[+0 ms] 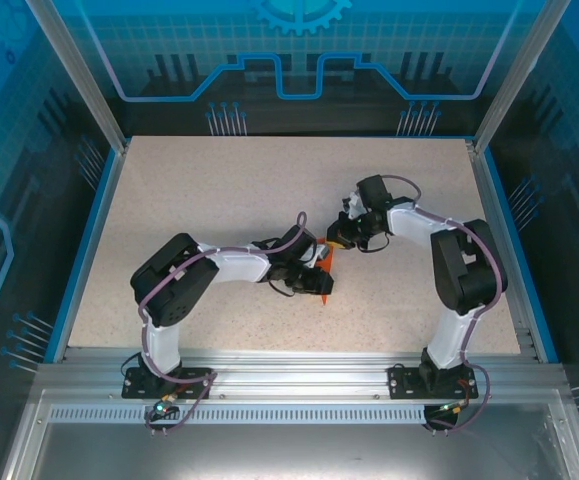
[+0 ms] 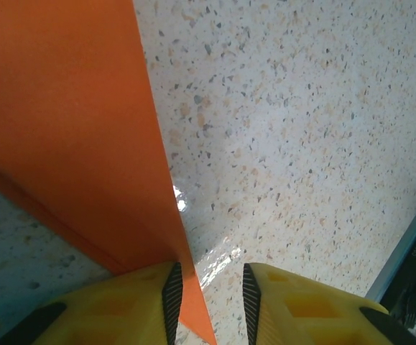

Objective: Fold a paper plane with a square sheet of paper (fold left side to right side)

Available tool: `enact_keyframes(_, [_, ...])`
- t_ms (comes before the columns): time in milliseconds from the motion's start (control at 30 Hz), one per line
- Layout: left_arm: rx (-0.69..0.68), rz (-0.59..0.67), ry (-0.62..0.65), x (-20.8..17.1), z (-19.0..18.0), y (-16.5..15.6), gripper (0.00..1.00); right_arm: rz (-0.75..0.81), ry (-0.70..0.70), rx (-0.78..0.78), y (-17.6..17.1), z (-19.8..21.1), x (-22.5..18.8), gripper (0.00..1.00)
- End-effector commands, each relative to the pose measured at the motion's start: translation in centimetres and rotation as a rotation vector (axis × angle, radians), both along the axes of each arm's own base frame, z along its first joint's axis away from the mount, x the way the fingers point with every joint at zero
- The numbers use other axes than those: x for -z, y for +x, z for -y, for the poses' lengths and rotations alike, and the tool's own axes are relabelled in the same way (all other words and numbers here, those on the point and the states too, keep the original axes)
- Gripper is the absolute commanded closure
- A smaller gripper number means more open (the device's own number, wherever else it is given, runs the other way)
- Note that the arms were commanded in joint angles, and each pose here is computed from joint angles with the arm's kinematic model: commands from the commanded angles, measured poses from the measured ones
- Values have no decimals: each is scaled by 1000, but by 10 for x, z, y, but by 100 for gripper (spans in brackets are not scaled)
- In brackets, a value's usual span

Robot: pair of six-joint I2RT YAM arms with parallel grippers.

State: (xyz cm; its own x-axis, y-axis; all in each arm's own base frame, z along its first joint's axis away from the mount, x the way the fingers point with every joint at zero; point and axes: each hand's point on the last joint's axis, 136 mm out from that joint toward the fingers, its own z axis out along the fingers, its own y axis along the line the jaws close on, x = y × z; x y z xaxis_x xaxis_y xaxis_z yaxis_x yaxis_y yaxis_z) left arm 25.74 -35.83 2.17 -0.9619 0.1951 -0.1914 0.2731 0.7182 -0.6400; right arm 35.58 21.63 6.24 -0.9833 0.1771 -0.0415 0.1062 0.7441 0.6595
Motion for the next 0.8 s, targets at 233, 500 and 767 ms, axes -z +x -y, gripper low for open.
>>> enact_keyframes(233, [33,-23,199,34,-15,-17,68,-99,-11,-28,-26,-12,31,92])
enact_keyframes(500, [47,-23,249,39,-18,-24,70,-104,-88,-41,-16,-6,57,92])
enact_keyframes(767, [62,-27,284,44,-21,-30,72,-34,-157,-37,11,9,64,92])
